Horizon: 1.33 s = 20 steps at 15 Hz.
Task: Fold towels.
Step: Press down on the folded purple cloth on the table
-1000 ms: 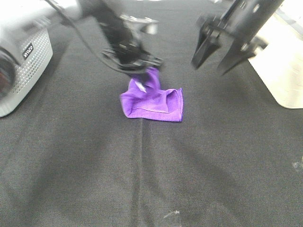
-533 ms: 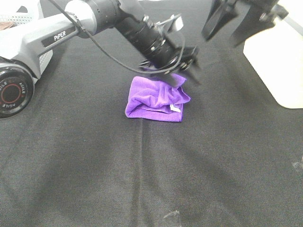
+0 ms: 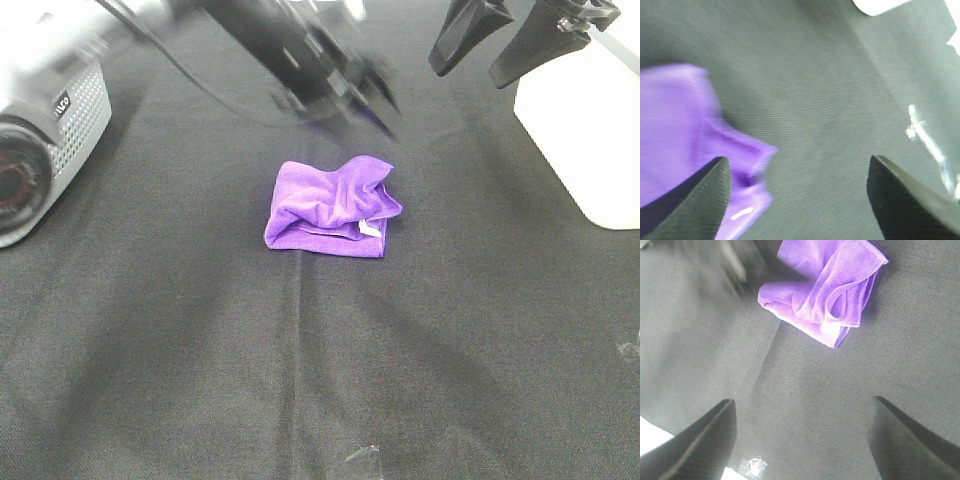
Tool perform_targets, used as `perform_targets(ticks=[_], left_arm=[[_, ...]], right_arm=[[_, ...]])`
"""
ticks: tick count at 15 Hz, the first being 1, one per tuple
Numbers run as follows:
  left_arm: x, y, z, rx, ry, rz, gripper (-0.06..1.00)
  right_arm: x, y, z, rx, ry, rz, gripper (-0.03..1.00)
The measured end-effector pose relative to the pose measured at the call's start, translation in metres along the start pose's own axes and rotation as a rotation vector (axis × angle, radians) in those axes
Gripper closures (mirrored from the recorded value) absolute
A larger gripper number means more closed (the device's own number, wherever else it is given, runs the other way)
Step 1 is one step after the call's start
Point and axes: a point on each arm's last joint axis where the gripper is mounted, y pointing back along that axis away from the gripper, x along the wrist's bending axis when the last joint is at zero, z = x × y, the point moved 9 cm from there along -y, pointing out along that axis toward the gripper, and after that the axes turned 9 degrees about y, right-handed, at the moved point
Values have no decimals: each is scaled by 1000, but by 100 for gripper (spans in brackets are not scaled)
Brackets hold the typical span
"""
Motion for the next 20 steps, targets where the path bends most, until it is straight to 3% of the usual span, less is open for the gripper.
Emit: perform_targets(ticks=[2,4,5,6,7,8,9,14,16,20], left_arm=[[40,34,17,-63,40,160,24],[86,64,20,-84,86,389,24],[100,74,16,-68,88,477,24],[103,82,11,-49,88,512,24],[104,88,5,-25,89,534,24],[100,100,-6,12,88,552,24],[100,105,-8,21,77,563,24],[96,112,-8,17,71,565,24],[95,112,-7,15,73,560,24],[94,111,-7,15,76,553,24]], right_arm=[[0,0,0,-1,33,3,27],[2,-15,0,16,79,49,27],[2,-31,4,10,101,92,27],[3,-49,10,-9,124,140,27],[5,-67,15,-34,153,198,27],[12,-100,23,-101,245,325,27],[12,-116,24,-125,305,366,27],[6,-162,24,-123,324,444,27],[13,-190,13,-68,323,486,27],[0,-219,-7,26,328,435,27]])
